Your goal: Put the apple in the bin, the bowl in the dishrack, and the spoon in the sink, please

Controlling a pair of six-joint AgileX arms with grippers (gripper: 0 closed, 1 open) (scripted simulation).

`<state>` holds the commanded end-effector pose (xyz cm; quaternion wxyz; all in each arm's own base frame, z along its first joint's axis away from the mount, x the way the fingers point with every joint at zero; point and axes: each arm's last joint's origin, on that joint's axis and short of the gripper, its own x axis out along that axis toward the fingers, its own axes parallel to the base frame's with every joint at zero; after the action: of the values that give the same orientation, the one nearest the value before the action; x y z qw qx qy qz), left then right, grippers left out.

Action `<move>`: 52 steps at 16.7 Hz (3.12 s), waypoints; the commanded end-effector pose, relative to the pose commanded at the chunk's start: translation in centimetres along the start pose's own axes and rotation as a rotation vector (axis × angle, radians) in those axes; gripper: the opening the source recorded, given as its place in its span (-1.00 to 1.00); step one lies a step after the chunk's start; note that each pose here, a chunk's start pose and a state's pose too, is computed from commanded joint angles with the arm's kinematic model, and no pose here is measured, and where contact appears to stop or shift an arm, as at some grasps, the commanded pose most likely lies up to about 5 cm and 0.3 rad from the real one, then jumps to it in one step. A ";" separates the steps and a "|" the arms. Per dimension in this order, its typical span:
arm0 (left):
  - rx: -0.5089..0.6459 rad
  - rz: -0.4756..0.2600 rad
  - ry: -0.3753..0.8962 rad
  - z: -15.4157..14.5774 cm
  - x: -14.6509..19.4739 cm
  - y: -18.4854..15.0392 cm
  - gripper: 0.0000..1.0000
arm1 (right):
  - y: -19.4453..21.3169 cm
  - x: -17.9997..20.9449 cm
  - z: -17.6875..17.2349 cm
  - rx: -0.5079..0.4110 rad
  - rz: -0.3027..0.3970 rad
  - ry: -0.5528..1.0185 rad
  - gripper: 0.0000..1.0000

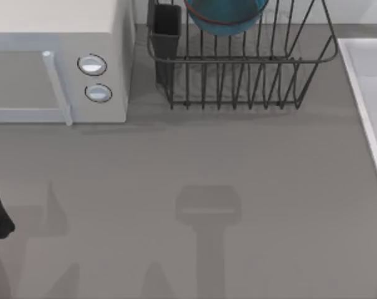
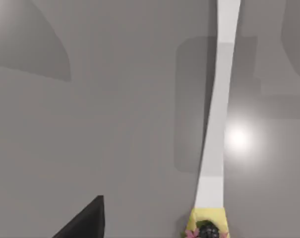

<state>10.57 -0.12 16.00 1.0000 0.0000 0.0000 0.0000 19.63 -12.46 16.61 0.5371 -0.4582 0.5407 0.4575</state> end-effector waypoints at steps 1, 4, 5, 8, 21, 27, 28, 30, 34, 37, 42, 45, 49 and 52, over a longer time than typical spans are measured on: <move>0.000 0.000 0.000 0.0 0.0 0.0 1.00 | -0.1 1.1 -0.1 0.000 -0.003 0.001 1.00; 0.000 0.000 0.000 0.0 0.0 0.0 1.00 | -0.2 4.6 -0.1 0.000 -0.010 0.004 1.00; 0.000 0.000 0.000 0.0 0.0 0.0 1.00 | 0.0 5.6 -0.1 -0.001 -0.010 0.004 1.00; 0.000 0.000 0.000 0.0 0.0 0.0 1.00 | 0.3 7.2 0.1 -0.001 -0.003 0.001 1.00; 0.000 0.000 0.000 0.0 0.0 0.0 1.00 | 0.3 7.3 0.1 0.000 -0.002 0.001 -0.36; 0.000 0.000 0.000 0.0 0.0 0.0 1.00 | 0.3 7.3 0.1 0.000 -0.002 0.001 -1.00; 0.000 0.000 0.000 0.0 0.0 0.0 1.00 | 0.3 7.3 0.1 0.000 -0.002 0.001 -1.00; 0.000 0.000 0.000 0.0 0.0 0.0 1.00 | 0.3 7.3 0.1 0.000 -0.002 0.001 -1.00; 0.000 0.000 0.000 0.0 0.0 0.0 1.00 | 0.3 5.1 0.2 0.036 -0.002 0.033 -1.00; 0.000 0.000 0.000 0.0 0.0 0.0 1.00 | 0.2 4.4 0.1 0.032 0.001 0.032 -1.00; 0.000 0.000 0.000 0.0 0.0 0.0 1.00 | 0.0 0.9 -0.1 0.026 0.041 0.017 -1.00; 0.000 0.000 0.000 0.0 0.0 0.0 1.00 | 0.1 -2.1 0.0 0.028 0.036 0.018 -1.00; 0.000 0.000 0.000 0.0 0.0 0.0 1.00 | 0.4 -4.8 0.1 0.036 -0.001 0.033 -1.00; 0.000 0.000 0.000 0.0 0.0 0.0 1.00 | 0.4 -4.9 0.1 0.036 -0.002 0.033 -1.00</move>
<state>10.57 -0.12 16.00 1.0000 0.0000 0.0000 0.0000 19.31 -12.24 21.46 0.5366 -0.4565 0.5571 0.4396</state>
